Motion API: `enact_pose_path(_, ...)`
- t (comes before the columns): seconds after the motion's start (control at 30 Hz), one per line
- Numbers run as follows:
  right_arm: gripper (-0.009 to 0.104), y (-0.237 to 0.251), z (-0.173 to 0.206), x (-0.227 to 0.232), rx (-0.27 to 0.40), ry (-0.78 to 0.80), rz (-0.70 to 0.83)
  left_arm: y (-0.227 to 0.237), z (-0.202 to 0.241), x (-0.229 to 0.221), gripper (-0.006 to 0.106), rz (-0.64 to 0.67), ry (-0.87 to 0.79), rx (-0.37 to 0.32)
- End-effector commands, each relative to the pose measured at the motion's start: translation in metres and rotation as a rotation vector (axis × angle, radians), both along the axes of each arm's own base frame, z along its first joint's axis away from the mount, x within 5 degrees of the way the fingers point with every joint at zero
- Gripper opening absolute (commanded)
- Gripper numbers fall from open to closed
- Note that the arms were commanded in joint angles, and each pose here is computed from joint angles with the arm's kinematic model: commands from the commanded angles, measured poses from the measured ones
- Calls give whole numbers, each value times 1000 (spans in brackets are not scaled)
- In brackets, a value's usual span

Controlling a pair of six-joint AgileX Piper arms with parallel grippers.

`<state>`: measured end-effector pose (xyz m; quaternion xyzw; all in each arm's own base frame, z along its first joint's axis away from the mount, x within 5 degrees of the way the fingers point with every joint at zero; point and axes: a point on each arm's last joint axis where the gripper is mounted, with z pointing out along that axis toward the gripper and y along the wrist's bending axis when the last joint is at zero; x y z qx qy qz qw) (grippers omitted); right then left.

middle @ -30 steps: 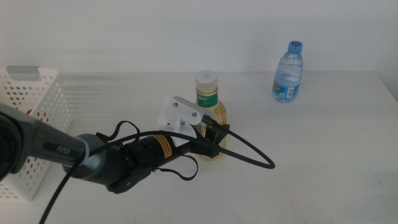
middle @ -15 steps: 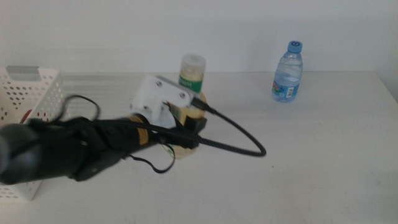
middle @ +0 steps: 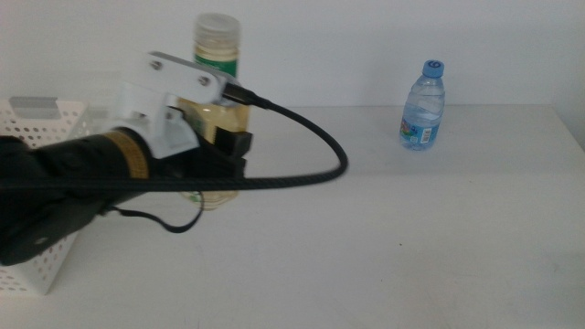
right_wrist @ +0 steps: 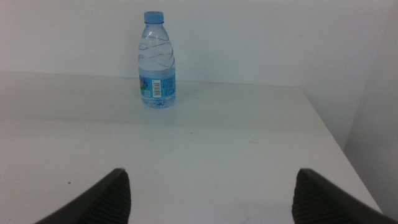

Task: Use arms to grab the bottles and put them into the dustbin to the left of the table.

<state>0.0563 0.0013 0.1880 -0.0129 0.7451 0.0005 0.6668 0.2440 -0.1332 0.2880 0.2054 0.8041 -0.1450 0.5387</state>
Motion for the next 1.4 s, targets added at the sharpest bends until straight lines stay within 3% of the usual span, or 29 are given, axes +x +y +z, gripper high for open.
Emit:
enact_pose_path(0.0, 68, -1, 11, -2, -11, -108, -9, 4, 38, -11, -5, -5, -115, -92)
enact_pose_path(0.2, 68, -1, 11, -2, -11, -108, -9, 22, 56, -12, -5, 150, 16, 64)
enact_pose_path(0.37, 68, -1, 11, -2, -11, -108, -9, 28, 78, -12, -5, 156, 31, 175)
enact_pose_path(0.73, 68, -1, 11, -2, -11, -108, -9, 75, 104, 12, -5, 272, 181, 169)
enact_pose_path(1.1, 68, -1, 11, -2, -11, -108, -9, 115, 104, 33, -5, 349, 313, 261)
enact_pose_path(1.37, 68, -1, 11, -2, -11, -108, -9, 149, 89, 50, -5, 412, 452, 233)
